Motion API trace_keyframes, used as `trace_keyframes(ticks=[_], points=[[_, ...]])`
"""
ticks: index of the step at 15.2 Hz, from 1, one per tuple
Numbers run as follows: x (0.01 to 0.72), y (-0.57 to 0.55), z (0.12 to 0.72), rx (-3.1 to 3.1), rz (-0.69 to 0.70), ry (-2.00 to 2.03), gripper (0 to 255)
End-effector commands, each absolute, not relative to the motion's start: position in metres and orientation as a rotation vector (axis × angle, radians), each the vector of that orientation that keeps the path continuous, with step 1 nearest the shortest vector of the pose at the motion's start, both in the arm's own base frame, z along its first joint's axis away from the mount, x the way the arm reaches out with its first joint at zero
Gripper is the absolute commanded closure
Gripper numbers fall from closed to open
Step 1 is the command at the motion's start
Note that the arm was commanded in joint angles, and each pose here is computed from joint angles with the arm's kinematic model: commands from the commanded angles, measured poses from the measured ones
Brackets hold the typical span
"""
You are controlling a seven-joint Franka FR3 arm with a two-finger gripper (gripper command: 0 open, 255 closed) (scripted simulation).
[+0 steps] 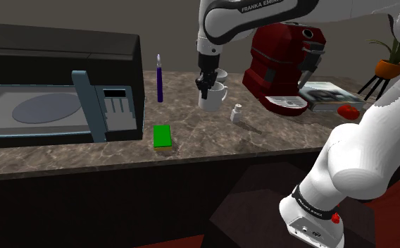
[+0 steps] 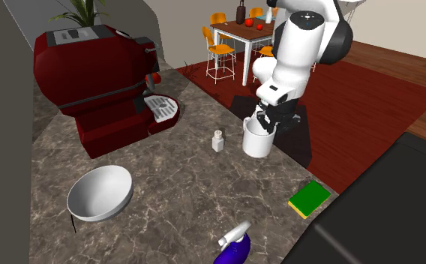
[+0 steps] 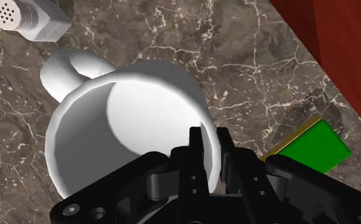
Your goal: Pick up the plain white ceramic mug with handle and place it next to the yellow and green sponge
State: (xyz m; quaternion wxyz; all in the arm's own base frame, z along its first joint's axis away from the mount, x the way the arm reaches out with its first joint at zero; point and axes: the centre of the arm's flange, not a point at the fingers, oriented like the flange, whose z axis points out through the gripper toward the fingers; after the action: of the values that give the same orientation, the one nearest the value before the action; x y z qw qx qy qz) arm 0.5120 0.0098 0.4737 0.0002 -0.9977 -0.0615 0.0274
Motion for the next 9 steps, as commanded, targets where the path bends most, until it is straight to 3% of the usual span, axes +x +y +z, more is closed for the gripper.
trace_keyframes(ticks=[1,9], points=[[0.511,0.009,0.463,-3.134,0.085,-0.193,255],[0.511,0.009,0.421,-3.134,0.085,-0.193,255]])
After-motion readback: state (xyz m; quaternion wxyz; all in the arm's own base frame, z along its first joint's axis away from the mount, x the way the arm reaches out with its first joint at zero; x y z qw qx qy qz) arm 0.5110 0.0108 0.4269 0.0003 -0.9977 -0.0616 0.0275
